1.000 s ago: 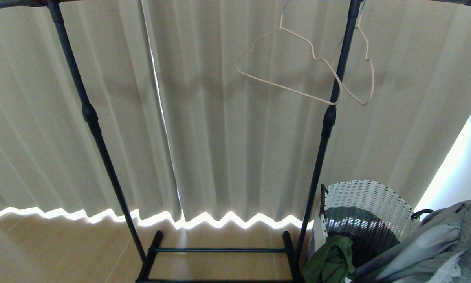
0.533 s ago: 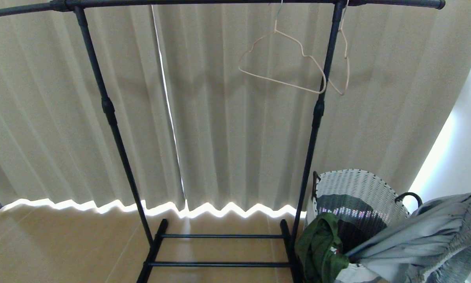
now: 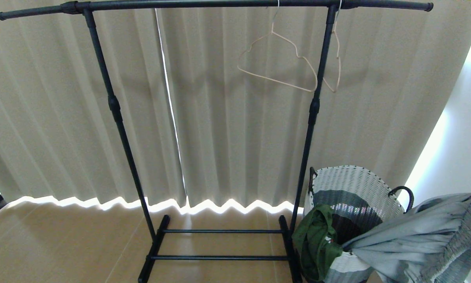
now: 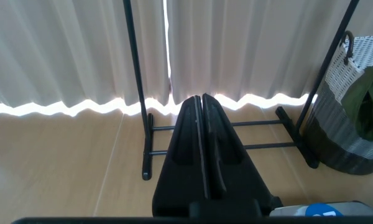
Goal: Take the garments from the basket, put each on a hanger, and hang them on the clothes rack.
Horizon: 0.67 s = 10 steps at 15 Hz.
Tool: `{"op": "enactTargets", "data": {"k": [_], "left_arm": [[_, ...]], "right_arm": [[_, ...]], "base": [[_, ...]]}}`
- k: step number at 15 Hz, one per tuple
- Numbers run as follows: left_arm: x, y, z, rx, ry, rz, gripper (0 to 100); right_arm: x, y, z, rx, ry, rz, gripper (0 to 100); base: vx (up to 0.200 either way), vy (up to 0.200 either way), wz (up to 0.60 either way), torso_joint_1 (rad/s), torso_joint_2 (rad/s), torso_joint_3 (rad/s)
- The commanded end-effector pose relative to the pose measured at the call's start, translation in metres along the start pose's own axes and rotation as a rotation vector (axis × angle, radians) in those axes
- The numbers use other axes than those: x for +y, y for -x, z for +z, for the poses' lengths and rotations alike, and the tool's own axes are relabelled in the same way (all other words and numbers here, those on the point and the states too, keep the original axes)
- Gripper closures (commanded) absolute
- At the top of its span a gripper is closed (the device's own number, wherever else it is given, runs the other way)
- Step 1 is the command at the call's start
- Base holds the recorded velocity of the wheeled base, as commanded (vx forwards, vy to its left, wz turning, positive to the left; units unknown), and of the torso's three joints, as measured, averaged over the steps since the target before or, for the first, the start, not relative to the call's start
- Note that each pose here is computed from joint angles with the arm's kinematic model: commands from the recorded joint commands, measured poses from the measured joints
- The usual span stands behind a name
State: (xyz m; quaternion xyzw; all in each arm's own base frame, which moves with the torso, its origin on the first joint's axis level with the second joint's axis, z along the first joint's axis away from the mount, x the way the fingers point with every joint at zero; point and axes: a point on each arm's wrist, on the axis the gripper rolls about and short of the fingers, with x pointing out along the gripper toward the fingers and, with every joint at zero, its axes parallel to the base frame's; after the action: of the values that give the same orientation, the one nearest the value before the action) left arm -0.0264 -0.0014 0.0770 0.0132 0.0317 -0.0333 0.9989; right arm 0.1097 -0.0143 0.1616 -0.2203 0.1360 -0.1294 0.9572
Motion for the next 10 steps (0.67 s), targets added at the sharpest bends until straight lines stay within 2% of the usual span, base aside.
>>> {"op": "enactTargets", "data": {"k": [1, 8, 10], "left_arm": [[0.0000, 0.0000, 0.0000, 0.000, -0.001, 0.000, 100], [0.0000, 0.0001, 0.0000, -0.002, -0.001, 0.000, 100], [0.0000, 0.0000, 0.0000, 0.000, -0.001, 0.000, 100]], "right_arm": [[0.0001, -0.0002, -0.0001, 0.001, 0.001, 0.001, 100], [0.0005, -0.0004, -0.0007, 0.005, 0.002, 0.003, 100], [0.0005, -0.0004, -0.0007, 0.005, 0.002, 0.003, 100]], "base": [[0.000, 0.000, 0.00, 0.000, 0.00, 0.000], [0.000, 0.000, 0.00, 0.000, 0.00, 0.000], [-0.200, 0.000, 0.00, 0.002, 0.00, 0.000]]}}
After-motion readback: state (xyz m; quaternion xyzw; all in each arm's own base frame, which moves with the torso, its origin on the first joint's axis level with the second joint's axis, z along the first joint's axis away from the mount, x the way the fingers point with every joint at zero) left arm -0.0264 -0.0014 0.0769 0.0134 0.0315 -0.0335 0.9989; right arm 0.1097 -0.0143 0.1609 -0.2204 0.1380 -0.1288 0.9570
